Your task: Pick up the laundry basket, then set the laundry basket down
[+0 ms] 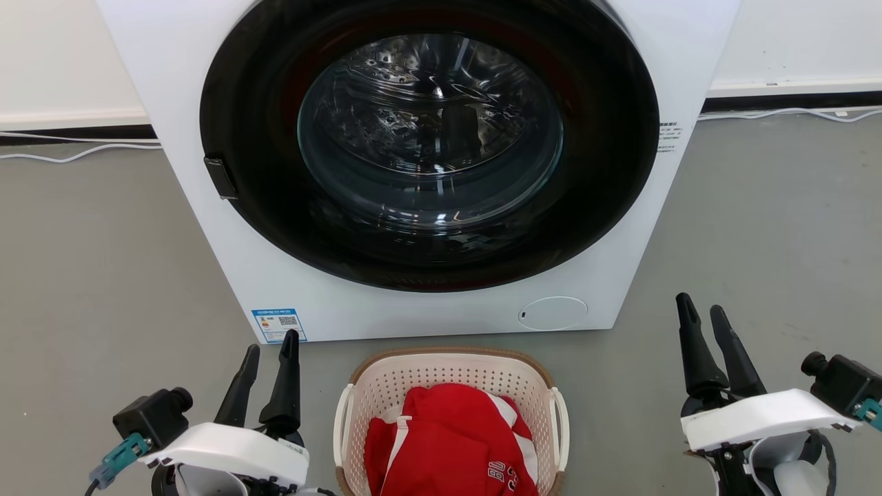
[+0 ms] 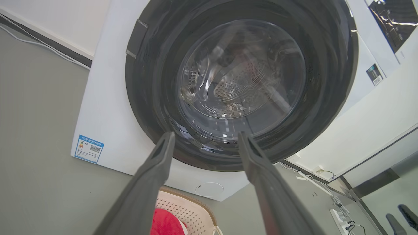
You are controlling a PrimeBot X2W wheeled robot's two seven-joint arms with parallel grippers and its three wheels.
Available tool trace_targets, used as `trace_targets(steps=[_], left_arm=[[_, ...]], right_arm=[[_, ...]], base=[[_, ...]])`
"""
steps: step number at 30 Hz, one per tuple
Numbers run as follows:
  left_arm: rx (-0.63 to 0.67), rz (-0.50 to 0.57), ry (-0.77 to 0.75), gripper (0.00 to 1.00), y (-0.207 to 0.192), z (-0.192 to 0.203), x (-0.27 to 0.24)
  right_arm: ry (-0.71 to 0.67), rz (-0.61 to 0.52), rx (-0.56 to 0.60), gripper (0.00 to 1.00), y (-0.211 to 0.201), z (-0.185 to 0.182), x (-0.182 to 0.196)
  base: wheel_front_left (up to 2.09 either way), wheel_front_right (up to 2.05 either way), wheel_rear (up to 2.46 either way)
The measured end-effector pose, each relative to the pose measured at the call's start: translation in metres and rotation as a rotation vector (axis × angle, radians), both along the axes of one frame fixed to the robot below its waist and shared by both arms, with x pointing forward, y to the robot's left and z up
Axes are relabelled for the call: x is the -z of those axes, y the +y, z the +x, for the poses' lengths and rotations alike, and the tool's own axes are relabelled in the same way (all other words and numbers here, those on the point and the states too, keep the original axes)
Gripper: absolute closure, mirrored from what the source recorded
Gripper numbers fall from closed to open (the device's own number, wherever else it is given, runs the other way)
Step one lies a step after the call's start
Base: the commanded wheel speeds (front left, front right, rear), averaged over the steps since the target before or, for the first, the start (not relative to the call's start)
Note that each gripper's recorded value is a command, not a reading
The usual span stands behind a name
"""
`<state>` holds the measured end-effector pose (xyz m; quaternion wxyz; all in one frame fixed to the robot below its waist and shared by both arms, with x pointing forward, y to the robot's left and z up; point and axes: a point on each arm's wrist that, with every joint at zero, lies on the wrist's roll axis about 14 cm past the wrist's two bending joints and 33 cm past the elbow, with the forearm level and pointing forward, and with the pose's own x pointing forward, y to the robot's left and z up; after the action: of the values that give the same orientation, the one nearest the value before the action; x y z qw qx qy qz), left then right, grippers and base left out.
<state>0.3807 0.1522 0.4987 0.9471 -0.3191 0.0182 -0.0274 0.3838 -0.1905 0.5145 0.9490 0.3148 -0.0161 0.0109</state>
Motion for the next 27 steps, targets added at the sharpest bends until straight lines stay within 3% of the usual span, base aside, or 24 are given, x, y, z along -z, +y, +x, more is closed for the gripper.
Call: trace_targets(steps=[27], left_arm=[[0.050, 0.300, -0.161, 0.00, -0.020, 0.007, -0.031]], right_arm=[[-0.079, -0.347, -0.009, 0.00, 0.004, -0.003, -0.014]], base=[[0.00, 0.00, 0.00]])
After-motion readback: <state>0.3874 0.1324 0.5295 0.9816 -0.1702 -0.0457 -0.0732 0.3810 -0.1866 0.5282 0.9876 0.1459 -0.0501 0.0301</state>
